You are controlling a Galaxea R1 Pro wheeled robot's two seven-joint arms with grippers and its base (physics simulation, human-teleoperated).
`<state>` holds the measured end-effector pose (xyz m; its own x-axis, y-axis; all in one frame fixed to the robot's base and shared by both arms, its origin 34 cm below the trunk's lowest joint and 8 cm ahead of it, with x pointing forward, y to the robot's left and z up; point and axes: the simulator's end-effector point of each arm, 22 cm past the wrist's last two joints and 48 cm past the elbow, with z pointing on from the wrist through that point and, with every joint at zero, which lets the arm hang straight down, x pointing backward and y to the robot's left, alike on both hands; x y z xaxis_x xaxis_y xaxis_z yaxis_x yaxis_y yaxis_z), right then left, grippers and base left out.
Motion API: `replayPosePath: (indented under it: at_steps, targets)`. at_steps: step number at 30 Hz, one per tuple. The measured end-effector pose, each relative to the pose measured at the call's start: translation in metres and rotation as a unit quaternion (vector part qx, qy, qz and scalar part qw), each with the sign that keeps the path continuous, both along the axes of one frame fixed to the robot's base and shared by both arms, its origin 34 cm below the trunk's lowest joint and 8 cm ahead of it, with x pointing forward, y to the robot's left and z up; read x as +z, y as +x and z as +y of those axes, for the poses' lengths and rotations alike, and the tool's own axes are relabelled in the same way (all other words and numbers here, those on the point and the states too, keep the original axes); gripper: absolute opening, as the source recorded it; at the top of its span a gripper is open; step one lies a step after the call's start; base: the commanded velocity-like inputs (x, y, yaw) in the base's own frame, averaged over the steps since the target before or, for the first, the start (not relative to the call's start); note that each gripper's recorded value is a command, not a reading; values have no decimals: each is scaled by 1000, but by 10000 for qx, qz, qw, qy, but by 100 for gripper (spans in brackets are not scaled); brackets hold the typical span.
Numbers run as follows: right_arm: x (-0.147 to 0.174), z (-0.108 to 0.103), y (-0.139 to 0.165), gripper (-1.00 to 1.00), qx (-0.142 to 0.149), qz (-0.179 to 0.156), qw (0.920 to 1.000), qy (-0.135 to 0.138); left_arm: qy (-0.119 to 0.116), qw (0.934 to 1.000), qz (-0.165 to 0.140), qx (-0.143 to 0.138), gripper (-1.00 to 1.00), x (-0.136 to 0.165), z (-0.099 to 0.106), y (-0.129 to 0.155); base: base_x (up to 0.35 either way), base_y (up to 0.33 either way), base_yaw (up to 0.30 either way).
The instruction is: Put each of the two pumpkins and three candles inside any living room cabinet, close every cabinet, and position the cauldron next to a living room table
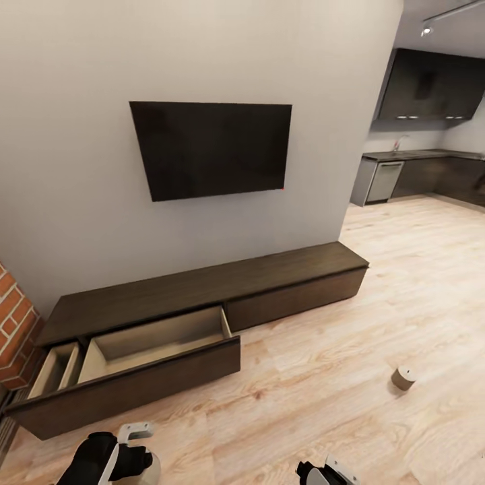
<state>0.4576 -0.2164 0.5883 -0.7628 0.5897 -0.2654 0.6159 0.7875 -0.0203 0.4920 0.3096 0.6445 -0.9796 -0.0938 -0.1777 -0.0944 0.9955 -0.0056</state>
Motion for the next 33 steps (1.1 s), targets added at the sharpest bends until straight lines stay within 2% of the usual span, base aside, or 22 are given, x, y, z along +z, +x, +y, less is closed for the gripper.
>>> replayPosePath:
  at_steps: [33]
  targets:
    - [4,-1,4,100,-4,-54,10000,-11,9,10000,-69,-4,-100,5,0,4,0,0,-279]
